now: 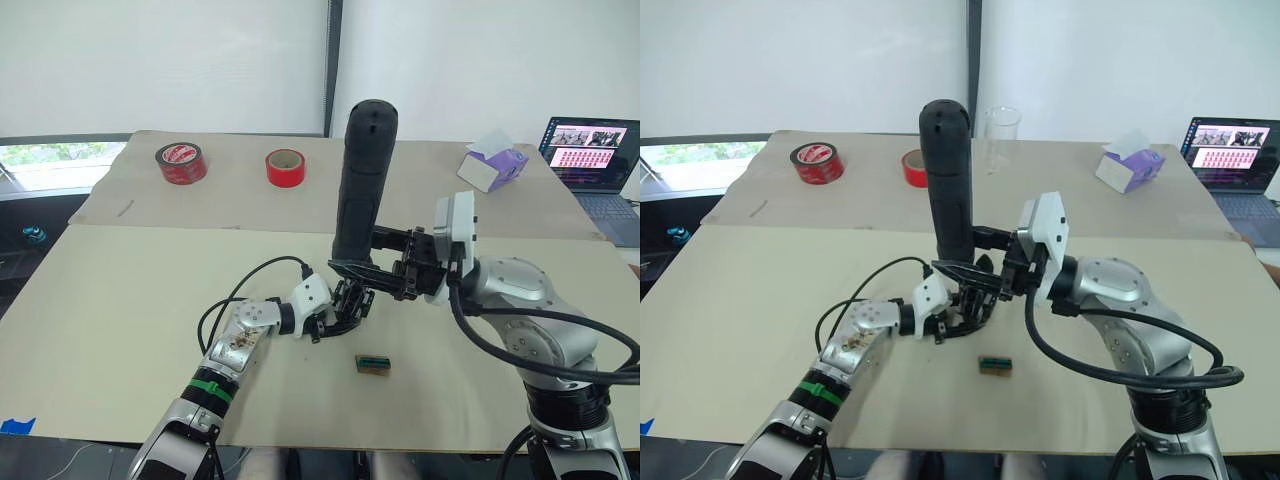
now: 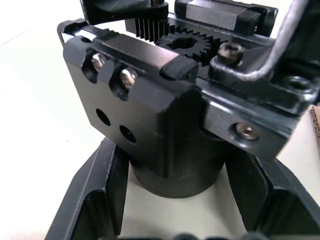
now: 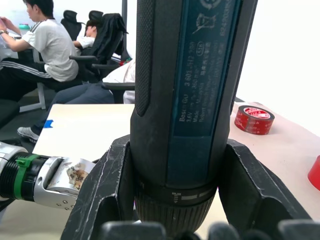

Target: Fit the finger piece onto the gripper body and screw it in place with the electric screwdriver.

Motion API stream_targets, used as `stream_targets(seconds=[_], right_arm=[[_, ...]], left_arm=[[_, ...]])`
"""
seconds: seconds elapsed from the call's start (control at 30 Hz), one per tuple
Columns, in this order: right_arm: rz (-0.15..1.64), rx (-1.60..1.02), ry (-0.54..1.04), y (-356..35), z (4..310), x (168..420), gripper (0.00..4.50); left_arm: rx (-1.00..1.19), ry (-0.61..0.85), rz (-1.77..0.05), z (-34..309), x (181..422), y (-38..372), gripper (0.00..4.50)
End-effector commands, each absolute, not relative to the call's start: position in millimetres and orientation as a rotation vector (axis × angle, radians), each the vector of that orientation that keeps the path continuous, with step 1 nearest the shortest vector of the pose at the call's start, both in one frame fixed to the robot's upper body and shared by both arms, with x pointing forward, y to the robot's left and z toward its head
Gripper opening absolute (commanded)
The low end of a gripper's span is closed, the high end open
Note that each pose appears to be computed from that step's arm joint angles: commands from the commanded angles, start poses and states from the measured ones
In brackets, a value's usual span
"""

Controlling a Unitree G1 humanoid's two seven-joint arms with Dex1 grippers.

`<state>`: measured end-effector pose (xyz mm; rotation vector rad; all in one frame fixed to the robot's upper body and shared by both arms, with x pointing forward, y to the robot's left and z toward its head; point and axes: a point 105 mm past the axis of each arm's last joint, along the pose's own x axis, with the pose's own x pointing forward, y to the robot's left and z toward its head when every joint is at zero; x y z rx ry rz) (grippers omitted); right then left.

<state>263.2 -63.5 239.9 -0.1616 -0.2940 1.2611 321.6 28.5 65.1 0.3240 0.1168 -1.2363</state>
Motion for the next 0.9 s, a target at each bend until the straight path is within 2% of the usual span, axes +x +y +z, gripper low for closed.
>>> stream_targets(seconds=[0.03,0.9], right_arm=[[1.259,-0.186,-0.395,-64,255,257,1.93],[1.251,-0.180,-0.374,-64,243,260,1.93]], left_arm=[[0.320,0.226,-1.254,42,312,33,2.29],[0.323,0.234,-1.254,40,311,34,2.29]])
